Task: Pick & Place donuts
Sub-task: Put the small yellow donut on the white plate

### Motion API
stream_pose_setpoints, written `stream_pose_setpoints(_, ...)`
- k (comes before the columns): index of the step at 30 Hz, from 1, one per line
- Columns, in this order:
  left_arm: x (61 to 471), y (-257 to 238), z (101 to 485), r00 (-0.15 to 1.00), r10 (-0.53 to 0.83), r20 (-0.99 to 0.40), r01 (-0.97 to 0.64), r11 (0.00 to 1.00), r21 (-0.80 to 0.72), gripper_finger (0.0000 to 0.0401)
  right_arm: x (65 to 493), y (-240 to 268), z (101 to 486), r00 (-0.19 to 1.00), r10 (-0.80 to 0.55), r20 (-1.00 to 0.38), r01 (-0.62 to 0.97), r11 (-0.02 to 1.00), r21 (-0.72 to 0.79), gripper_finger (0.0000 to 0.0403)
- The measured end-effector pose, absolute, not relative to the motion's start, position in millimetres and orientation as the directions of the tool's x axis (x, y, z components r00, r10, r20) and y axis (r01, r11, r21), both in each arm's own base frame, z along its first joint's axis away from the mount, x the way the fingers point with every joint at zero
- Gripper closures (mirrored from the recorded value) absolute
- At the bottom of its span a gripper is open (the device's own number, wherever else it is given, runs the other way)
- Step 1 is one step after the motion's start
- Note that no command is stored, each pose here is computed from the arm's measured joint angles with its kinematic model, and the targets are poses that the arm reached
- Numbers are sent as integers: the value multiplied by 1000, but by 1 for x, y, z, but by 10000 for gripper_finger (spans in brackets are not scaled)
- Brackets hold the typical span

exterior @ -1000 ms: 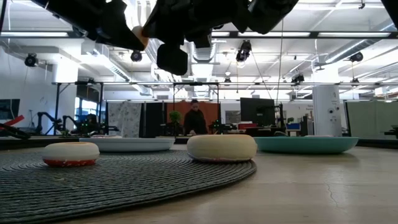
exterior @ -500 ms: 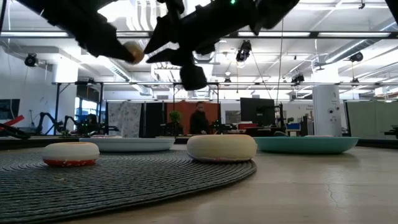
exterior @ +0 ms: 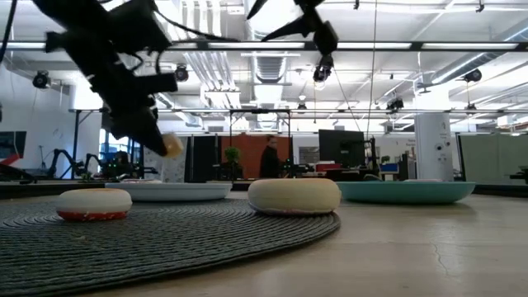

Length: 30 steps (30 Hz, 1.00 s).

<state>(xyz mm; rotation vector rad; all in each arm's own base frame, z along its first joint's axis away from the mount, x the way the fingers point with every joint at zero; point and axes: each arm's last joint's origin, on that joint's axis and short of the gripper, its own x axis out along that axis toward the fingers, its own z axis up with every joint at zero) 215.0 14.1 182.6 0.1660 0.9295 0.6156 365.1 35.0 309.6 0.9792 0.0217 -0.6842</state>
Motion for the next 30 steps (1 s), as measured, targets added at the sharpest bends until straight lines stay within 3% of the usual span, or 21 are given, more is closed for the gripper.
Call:
stream_pose_setpoints(6,234,46,177,376,479,-793,-415,853,318,396,358,35,312,775,-535,-336,570,365,736,223)
stream_pose_setpoints(13,256,50,162,270,447,-853,-336,874,352,391,365,40,300,781,-508,-363,567,333,753,223)
stream_pose_setpoints(19,262,49,154,195,393,-899,-307,895,324,352,366,42,298,785,-496,-372,567,333,753,223)
stream_pose_setpoints(30,257,44,178,215,243,-946,-267,946,182,275,366,42,297,793,-471,-387,572,352,741,223)
